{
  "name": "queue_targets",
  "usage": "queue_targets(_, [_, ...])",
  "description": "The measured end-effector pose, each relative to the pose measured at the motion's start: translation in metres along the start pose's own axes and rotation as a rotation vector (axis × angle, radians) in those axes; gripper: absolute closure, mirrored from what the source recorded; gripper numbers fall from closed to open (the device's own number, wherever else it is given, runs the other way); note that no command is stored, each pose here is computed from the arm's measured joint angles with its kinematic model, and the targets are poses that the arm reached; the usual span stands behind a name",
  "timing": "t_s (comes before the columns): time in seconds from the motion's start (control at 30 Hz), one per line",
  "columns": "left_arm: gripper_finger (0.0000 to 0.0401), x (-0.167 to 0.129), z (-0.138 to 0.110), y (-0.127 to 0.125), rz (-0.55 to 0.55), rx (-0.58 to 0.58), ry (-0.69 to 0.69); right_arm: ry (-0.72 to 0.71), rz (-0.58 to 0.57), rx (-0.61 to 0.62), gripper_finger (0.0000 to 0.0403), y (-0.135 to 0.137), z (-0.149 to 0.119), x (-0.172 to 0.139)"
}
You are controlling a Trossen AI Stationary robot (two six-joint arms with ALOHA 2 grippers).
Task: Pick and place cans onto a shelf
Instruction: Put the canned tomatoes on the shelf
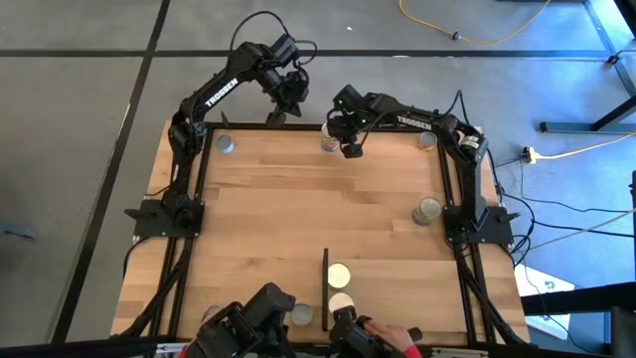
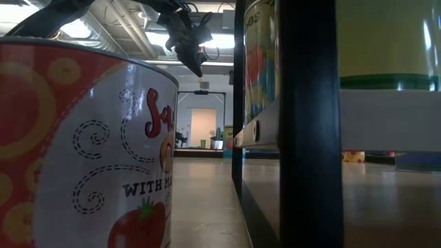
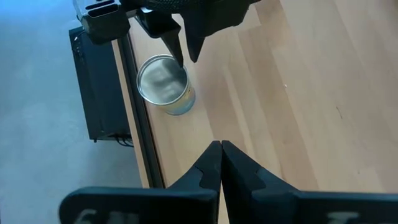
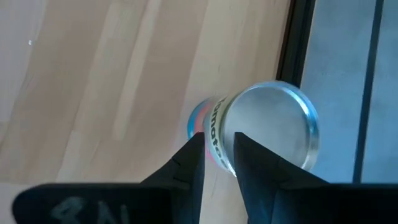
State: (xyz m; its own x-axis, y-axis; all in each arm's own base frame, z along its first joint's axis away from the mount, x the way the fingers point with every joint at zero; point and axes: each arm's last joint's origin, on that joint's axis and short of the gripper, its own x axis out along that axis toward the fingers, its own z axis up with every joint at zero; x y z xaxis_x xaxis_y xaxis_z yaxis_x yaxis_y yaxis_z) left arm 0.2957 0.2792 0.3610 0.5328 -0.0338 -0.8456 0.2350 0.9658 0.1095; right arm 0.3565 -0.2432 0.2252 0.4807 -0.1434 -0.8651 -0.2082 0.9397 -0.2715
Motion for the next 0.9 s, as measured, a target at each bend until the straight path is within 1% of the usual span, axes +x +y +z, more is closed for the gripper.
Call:
queue_targets(0.37, [0.04,0.0,-0.001,-0.001,-0.011,-0.005,0.006,0.014,0.008,0.011,0.0315,-0.001,-0.003,0.014])
queue_targets(0.43, [0.04,0.0,-0.001,-0.001,-0.011,-0.005,0.006,0.017,-0.006,0.01,0.0315,-0.002,-0.003,0.016])
queue_targets(0.63, [0.04,0.0,-0.001,-0.001,-0.011,-0.002,0.006,0.023,-0.01,0.011,0.0317,-0.002,-0.003,0.017])
queue_targets(0.77, [0.04,0.0,-0.001,-0.001,-0.011,-0.001,0.006,0.024,-0.01,0.013,0.0329,-0.002,-0.003,0.017])
queue_targets(0.9, [0.04,0.0,-0.001,-0.001,-0.011,0.0,0.006,0.023,-0.015,0.027,0.0354,-0.003,-0.003,0.017])
